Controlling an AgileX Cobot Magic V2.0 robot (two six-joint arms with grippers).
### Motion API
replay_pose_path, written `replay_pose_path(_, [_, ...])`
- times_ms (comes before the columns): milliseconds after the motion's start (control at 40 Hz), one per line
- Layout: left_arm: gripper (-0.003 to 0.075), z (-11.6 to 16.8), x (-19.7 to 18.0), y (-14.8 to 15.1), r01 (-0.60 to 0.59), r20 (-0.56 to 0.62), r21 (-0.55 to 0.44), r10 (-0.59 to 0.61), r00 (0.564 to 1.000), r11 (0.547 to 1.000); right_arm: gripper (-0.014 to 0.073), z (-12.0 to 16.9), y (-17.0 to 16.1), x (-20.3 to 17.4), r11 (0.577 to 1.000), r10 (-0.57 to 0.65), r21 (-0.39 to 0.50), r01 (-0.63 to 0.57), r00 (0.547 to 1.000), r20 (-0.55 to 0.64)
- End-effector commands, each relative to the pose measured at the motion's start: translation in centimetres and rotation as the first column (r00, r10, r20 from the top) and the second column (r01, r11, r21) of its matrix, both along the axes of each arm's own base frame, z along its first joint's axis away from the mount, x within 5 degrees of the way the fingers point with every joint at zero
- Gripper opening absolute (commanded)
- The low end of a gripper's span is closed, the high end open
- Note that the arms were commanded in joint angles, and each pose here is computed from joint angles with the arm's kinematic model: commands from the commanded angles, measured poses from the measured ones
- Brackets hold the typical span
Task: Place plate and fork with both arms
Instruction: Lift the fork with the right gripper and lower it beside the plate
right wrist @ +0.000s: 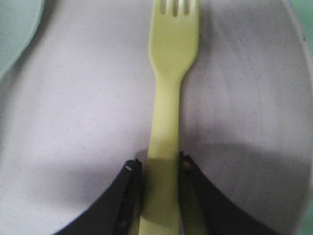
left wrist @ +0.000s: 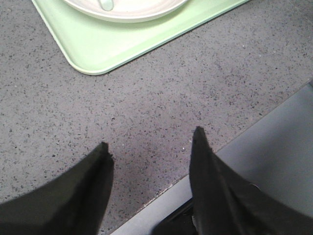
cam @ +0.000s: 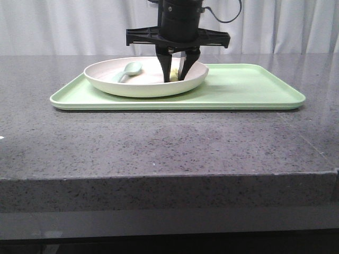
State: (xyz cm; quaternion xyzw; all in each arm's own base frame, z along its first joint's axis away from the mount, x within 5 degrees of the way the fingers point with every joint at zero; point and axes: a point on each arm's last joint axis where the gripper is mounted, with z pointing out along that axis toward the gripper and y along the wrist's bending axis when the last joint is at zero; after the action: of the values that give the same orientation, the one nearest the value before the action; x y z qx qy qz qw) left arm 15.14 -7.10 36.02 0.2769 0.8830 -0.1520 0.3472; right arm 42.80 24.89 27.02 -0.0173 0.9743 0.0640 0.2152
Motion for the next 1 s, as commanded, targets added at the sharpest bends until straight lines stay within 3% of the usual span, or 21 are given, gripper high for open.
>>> replay_pose_path(0, [0.0358,1.3,0.1,-0.1,-0.014,0.068,-0.054,0.018,0.998,0.998,0.0130,3.8,-0.6,-0.6,0.999,-0.001,0.049,-0.003,0.996,0.089])
replay_pose_path(599, [0.0358,1.3,0.1,-0.1,-0.014,0.068,-0.054,0.018,0.998,0.998,0.0130,10.2,-2.3,-3.2,0.995,-0.013,0.102,-0.007,0.981,0.194])
replay_pose_path(824, [0.0358,1.3,0.1,-0.1,-0.014,0.068,-0.054,0.018,0.998,0.998,0.0130,11.8,-4.0,-4.4,0.999,-0.034,-0.001,0.035,0.980,0.195])
replay_pose_path(974, [0.0358,1.3,0.1,-0.1,-0.014,0.068,-0.054,0.018,0.998,0.998,0.0130,12.6,-4.5,-5.0,0.999,0.023,-0.052,-0.012,0.978,0.207])
